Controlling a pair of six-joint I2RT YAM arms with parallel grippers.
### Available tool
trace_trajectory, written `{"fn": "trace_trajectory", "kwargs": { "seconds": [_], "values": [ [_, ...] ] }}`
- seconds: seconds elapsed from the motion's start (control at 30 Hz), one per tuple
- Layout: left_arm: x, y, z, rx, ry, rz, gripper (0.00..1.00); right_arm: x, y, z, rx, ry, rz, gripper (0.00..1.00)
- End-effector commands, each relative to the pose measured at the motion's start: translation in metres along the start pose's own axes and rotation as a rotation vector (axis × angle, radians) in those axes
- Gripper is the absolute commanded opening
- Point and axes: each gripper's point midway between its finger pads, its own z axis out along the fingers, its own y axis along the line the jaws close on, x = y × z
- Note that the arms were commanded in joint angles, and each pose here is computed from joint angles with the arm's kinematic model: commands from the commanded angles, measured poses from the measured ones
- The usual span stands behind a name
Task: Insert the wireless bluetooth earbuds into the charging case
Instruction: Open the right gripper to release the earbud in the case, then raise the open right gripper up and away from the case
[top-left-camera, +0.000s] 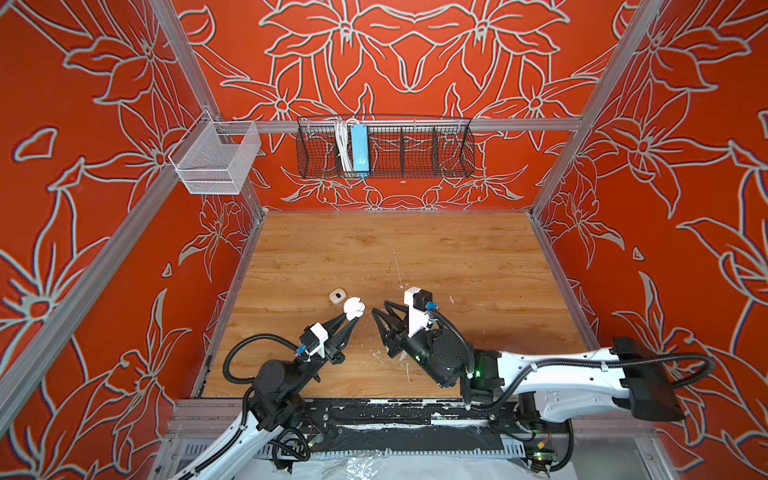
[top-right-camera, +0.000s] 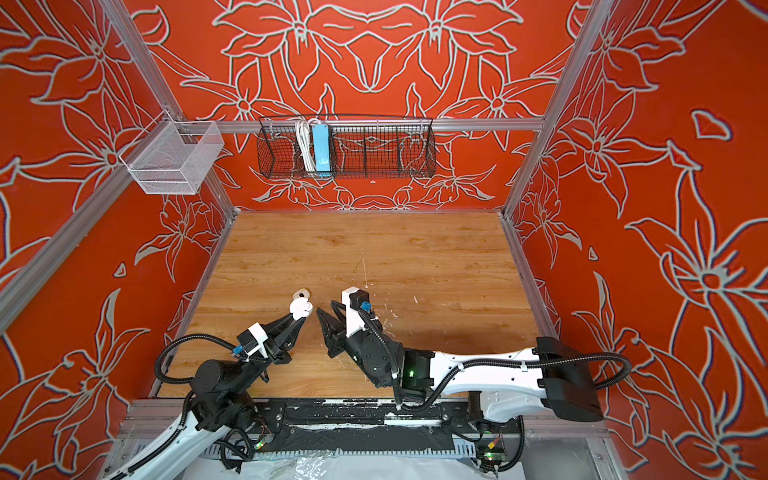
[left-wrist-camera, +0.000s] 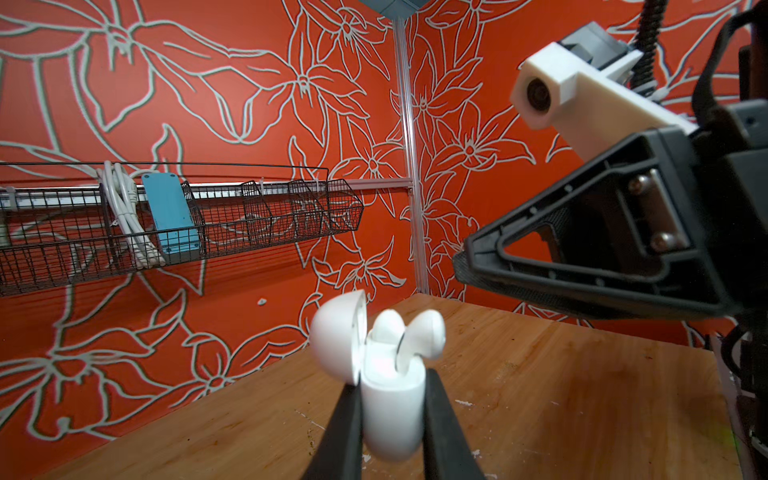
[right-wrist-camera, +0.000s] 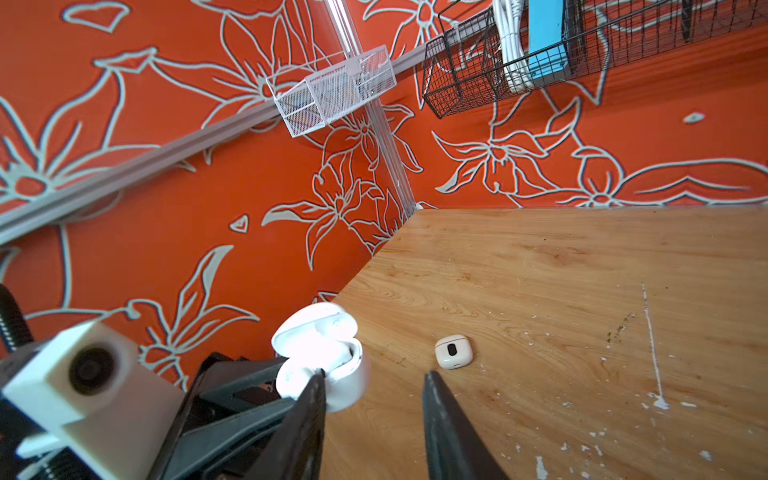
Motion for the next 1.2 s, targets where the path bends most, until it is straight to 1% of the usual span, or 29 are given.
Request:
{"fn": "trace_trajectory", "kwargs": {
  "seconds": [0.0,0.13,0.27,0.43,0.73,0.9,1.07,1.17],
  "values": [
    [0.003,-0.004,-0.002,0.018,-0.021,0.004,0.00,0.005,0.002,0.007,0.009,0.037,-0.083,0.39],
    [0.004,-0.004,-0.002,0.015,-0.019,0.004,0.00,0.013,0.006,0.018,0.006,0.075,-0.109,0.37],
    [0.004,-0.004,-0.002,0.018,-0.019,0.005,0.00,0.017,0.009,0.025,-0.002,0.084,-0.124,0.37],
    [0.004,-0.004,-0.002,0.019,-0.020,0.005,0.00,0.018,0.010,0.026,-0.014,0.088,-0.128,0.36],
    [0.005,-0.003,-0.002,0.011,-0.013,0.005,0.00,0.021,0.026,0.027,-0.086,0.123,-0.125,0.32],
    [0.005,-0.003,-0.002,0.009,-0.013,0.006,0.00,0.025,0.026,0.035,-0.054,0.138,-0.148,0.31],
    [0.005,-0.003,-0.002,0.011,-0.014,0.006,0.00,0.024,0.027,0.036,-0.049,0.138,-0.160,0.30],
    [0.006,-0.002,-0.002,0.006,-0.010,0.006,0.00,0.025,0.032,0.039,-0.063,0.160,-0.171,0.30]
  ]
}}
